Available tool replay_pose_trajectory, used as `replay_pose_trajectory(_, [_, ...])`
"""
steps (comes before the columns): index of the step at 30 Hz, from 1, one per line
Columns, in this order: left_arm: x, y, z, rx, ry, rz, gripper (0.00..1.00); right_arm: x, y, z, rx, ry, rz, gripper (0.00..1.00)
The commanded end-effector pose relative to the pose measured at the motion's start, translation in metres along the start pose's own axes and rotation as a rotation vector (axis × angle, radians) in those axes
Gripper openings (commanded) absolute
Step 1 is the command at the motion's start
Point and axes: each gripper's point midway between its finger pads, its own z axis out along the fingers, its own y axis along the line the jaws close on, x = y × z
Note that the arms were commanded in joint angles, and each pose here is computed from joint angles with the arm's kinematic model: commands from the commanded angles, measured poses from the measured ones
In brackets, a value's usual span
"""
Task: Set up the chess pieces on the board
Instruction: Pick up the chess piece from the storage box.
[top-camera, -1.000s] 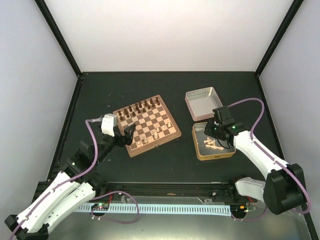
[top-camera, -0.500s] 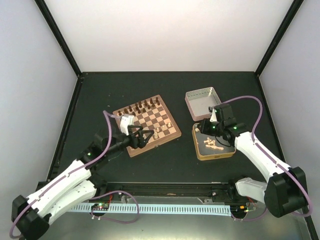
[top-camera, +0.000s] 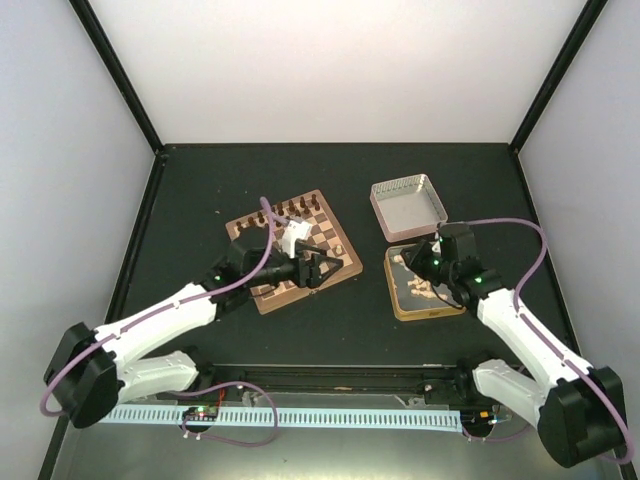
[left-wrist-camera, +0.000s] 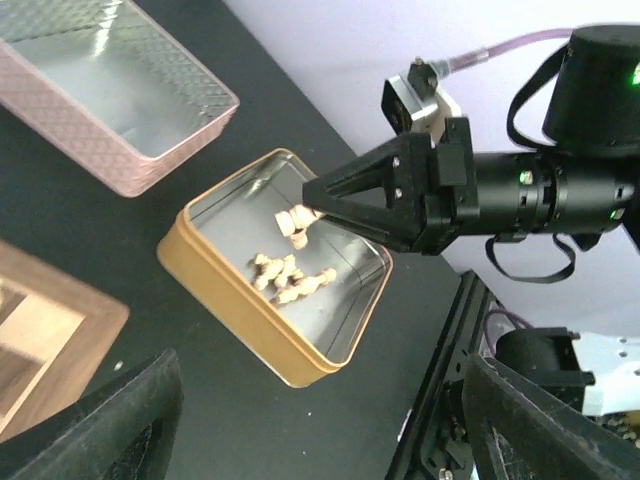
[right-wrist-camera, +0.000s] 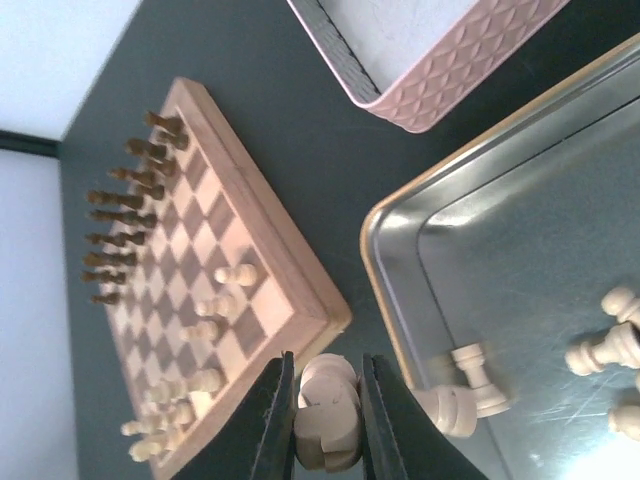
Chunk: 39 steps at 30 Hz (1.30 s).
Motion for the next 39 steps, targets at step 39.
replay_pose_trajectory(39, [-0.034,-0.085,0.146,0.291,-0.340,0.547,0.54,-0.025,0.099,-0.110,-0.498,-0.045,0.492,0.13])
